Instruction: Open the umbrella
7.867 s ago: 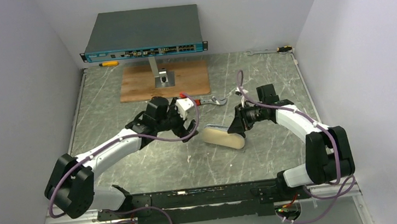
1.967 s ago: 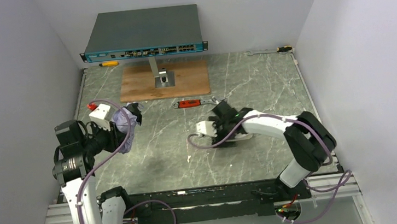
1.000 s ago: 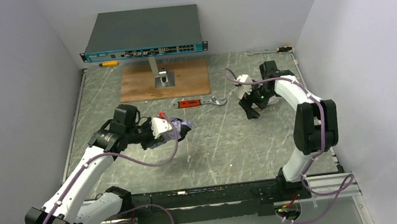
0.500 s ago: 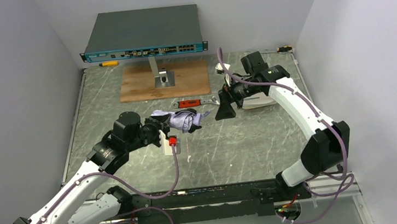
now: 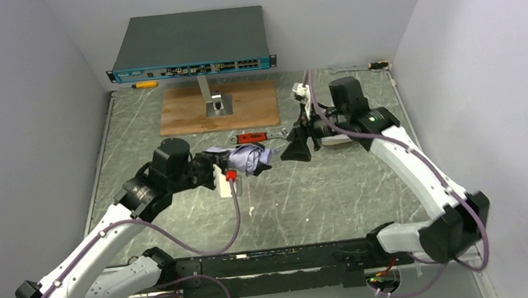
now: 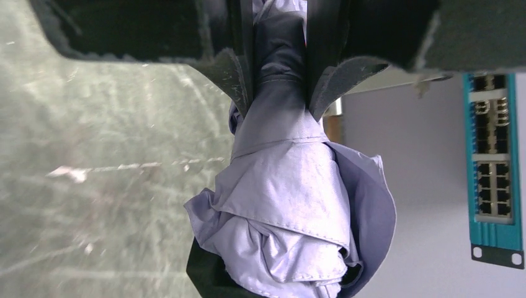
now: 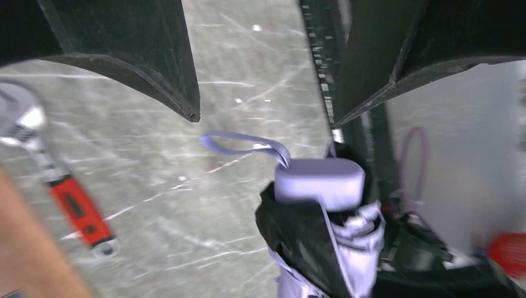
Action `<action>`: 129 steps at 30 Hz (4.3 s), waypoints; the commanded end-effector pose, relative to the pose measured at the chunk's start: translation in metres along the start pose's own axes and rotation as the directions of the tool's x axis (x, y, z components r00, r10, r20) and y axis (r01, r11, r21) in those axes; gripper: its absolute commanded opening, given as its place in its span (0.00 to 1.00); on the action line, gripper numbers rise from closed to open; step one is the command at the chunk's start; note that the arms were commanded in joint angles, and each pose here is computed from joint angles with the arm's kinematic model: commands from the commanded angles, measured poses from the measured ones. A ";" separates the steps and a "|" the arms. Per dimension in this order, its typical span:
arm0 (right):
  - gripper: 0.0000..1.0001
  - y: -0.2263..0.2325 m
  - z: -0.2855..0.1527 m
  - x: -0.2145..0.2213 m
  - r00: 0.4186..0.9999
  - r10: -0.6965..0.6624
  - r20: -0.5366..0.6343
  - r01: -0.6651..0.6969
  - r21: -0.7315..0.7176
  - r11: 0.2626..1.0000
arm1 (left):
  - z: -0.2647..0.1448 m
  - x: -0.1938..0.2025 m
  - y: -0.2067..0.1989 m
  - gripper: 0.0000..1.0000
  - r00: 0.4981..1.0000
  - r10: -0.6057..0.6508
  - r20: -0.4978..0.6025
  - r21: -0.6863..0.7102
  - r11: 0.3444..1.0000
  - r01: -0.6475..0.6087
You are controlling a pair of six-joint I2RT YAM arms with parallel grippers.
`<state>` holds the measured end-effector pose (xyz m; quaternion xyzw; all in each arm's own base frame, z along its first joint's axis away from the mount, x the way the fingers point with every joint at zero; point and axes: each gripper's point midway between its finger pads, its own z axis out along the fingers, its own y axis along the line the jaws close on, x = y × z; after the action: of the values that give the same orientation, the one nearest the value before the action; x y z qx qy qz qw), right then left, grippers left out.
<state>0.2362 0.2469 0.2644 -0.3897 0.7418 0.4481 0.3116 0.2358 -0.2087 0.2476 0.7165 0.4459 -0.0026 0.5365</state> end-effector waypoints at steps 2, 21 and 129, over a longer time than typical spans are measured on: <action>0.75 -0.001 -0.048 -0.054 0.806 -0.572 0.153 0.499 0.345 0.795 | -0.020 -0.058 0.005 0.00 0.942 -0.293 0.164 0.152 0.951 0.269; 0.59 0.116 -0.021 -0.019 0.525 -0.821 0.225 0.821 0.121 0.558 | -0.032 -0.088 -0.001 0.00 0.874 -0.407 0.265 0.264 0.902 0.341; 0.95 0.100 -0.029 -0.076 0.770 -0.583 0.258 0.522 0.271 0.809 | -0.014 -0.132 0.065 0.00 0.696 -0.598 0.397 0.260 0.801 0.539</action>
<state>0.1801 0.2892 0.3593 -0.5190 0.5709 0.3310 0.5433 0.1863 -0.2918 0.3420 0.5786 0.5170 -0.3520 0.5235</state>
